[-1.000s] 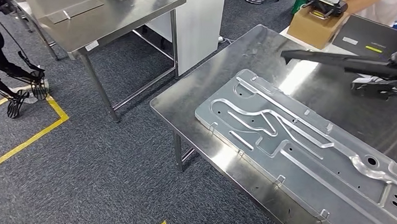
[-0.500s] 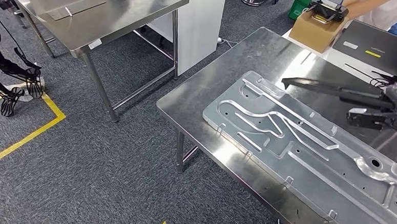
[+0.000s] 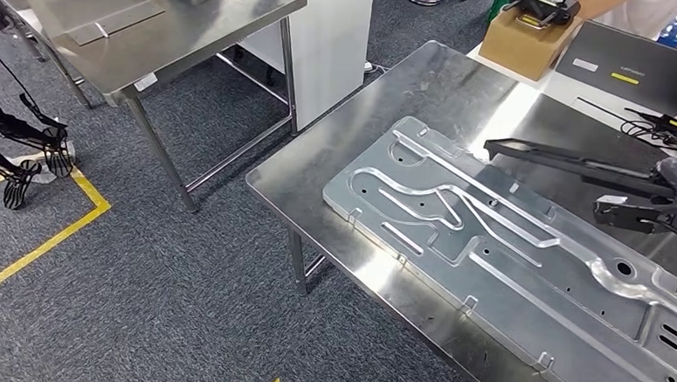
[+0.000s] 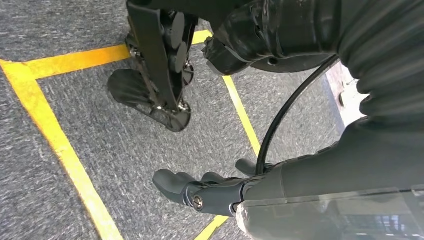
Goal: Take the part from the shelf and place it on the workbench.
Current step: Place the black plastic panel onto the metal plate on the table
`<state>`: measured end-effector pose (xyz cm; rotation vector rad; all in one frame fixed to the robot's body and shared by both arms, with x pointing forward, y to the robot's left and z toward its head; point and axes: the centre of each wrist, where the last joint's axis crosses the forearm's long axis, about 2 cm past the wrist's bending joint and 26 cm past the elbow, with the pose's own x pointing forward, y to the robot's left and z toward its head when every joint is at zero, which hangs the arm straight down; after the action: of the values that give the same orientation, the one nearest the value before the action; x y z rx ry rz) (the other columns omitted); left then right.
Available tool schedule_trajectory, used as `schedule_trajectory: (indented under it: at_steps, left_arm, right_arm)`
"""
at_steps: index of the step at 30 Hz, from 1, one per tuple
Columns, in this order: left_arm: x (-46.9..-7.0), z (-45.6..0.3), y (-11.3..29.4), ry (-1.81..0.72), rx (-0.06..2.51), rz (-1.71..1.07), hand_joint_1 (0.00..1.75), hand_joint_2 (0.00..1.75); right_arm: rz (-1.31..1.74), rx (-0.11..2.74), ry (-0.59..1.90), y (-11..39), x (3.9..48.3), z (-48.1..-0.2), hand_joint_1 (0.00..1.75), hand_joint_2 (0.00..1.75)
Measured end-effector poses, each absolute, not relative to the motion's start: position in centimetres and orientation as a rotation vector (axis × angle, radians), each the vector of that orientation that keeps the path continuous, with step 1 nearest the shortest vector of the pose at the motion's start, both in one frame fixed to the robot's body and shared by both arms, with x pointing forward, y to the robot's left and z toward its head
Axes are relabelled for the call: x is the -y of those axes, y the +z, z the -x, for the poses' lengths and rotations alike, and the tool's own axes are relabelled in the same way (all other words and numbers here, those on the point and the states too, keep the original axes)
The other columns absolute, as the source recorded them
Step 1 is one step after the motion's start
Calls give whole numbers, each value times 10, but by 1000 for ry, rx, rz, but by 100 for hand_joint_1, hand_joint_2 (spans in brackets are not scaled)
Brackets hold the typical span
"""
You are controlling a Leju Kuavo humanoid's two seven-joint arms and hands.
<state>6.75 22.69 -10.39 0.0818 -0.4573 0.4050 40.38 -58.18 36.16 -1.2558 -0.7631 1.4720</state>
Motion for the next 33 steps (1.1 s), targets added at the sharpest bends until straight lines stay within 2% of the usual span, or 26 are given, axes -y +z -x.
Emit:
schedule_trajectory:
  at_steps: [14, 18, 25, 29, 33]
  left_arm:
    - [-228, -69, -104, 414, 476, -83, 0, 175]
    - [-227, -68, -104, 416, 486, -66, 0, 175]
    - [-228, -68, -104, 440, 482, -53, 0, 175]
    - [-228, -68, -104, 447, 476, -53, 0, 0]
    - [-229, -67, -104, 447, 474, -54, 0, 0]
  right_arm:
    - [1236, 750, 1456, 345, 593, -393, 175, 175]
    - [1217, 728, 1457, 349, 603, -383, 0, 0]
    - [1224, 707, 1450, 373, 614, -370, 0, 0]
    - [1236, 707, 1444, 381, 618, -367, 0, 0]
    - [1247, 708, 1440, 386, 620, -363, 0, 0]
